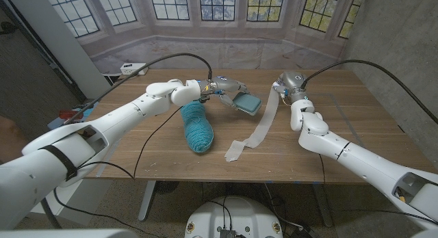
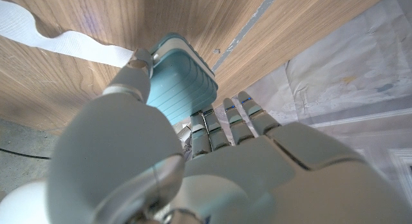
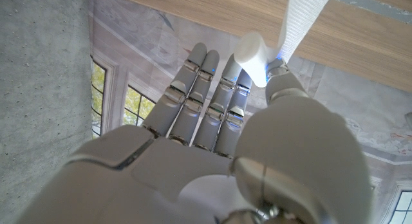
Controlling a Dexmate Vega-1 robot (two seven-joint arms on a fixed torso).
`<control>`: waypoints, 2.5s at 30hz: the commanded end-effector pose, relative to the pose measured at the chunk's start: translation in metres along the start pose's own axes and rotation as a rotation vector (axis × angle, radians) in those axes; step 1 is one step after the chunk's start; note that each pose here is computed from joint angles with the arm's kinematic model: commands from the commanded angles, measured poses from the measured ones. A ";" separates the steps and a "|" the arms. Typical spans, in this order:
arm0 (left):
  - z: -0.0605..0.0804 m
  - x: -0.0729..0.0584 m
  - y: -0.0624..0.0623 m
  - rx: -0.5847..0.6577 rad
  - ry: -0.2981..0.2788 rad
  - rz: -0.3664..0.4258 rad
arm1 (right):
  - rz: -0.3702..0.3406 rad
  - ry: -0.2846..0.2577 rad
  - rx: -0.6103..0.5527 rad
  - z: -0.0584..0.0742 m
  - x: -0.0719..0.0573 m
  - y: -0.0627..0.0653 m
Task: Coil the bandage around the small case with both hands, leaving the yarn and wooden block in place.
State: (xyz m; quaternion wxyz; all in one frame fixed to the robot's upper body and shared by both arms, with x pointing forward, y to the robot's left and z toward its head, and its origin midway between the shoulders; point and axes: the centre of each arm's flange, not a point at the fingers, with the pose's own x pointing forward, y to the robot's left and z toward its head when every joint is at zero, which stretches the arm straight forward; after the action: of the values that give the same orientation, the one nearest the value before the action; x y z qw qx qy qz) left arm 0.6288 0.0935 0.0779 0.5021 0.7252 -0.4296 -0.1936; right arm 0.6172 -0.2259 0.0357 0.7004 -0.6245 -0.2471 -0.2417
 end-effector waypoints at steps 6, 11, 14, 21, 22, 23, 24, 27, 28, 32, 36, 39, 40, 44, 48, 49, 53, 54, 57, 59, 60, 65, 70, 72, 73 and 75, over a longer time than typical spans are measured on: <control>0.003 0.005 0.000 -0.003 -0.006 0.008 | -0.009 -0.046 0.036 0.025 -0.003 -0.007; 0.003 0.005 0.000 -0.002 -0.006 0.010 | -0.008 -0.058 0.055 0.033 -0.003 -0.010; 0.002 0.005 0.000 -0.003 -0.004 0.013 | -0.009 -0.070 0.061 0.039 -0.003 -0.011; -0.002 0.001 -0.001 -0.006 0.004 0.012 | -0.014 -0.103 0.058 0.051 -0.003 -0.016; -0.003 0.000 -0.001 -0.007 0.007 0.011 | -0.014 -0.106 0.060 0.053 -0.003 -0.017; -0.004 -0.001 -0.001 -0.009 0.008 0.010 | -0.014 -0.108 0.061 0.054 -0.003 -0.018; -0.004 -0.001 -0.001 -0.009 0.008 0.010 | -0.014 -0.109 0.061 0.054 -0.003 -0.018; -0.006 -0.002 -0.003 -0.010 0.012 0.009 | -0.011 -0.114 0.061 0.058 -0.003 -0.021; -0.006 -0.002 -0.003 -0.010 0.012 0.009 | -0.011 -0.116 0.063 0.060 -0.003 -0.022; -0.008 -0.002 -0.003 -0.009 0.010 0.006 | -0.013 -0.125 0.065 0.064 -0.004 -0.025; -0.009 -0.001 -0.002 -0.008 0.008 0.007 | -0.015 -0.128 0.066 0.067 -0.004 -0.029; -0.010 0.000 -0.002 -0.009 0.007 0.007 | -0.017 -0.130 0.069 0.069 -0.004 -0.031; -0.010 0.001 -0.002 -0.009 0.007 0.007 | -0.017 -0.131 0.071 0.069 -0.004 -0.032; -0.011 0.002 -0.003 -0.012 0.003 0.006 | -0.018 -0.134 0.080 0.073 -0.005 -0.035; -0.012 0.005 -0.004 -0.012 -0.003 0.007 | -0.016 -0.131 0.087 0.076 -0.004 -0.038; -0.012 0.006 -0.003 -0.012 -0.004 0.008 | -0.016 -0.131 0.091 0.077 -0.003 -0.039; -0.012 0.009 -0.003 -0.011 -0.009 0.011 | -0.020 -0.137 0.093 0.081 -0.002 -0.043; -0.012 0.009 -0.003 -0.011 -0.010 0.012 | -0.021 -0.138 0.093 0.082 -0.002 -0.044; -0.013 0.010 -0.003 -0.012 -0.010 0.010 | -0.024 -0.143 0.094 0.083 -0.002 -0.047; -0.014 0.010 -0.003 -0.013 -0.010 0.007 | -0.023 -0.146 0.094 0.084 -0.002 -0.048; -0.014 0.010 -0.003 -0.014 -0.010 0.007 | -0.020 -0.145 0.090 0.085 -0.002 -0.048; -0.014 0.012 -0.003 -0.015 -0.012 0.008 | -0.014 -0.147 0.086 0.085 -0.002 -0.051; -0.014 0.013 -0.004 -0.018 -0.014 0.007 | -0.014 -0.154 0.077 0.084 -0.004 -0.056; -0.014 0.014 -0.004 -0.018 -0.016 0.008 | -0.015 -0.154 0.076 0.084 -0.005 -0.058; -0.014 0.015 -0.004 -0.019 -0.017 0.008 | -0.015 -0.154 0.075 0.084 -0.005 -0.060; -0.013 0.016 -0.003 -0.018 -0.019 0.008 | -0.016 -0.154 0.074 0.084 -0.006 -0.062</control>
State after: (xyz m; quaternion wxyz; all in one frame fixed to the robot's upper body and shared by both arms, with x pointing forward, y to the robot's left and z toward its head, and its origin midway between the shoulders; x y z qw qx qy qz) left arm 0.6446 0.0924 0.0827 0.5057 0.7175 -0.4359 -0.1986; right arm 0.5767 -0.1474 0.0811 0.7039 -0.6061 -0.3175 -0.1906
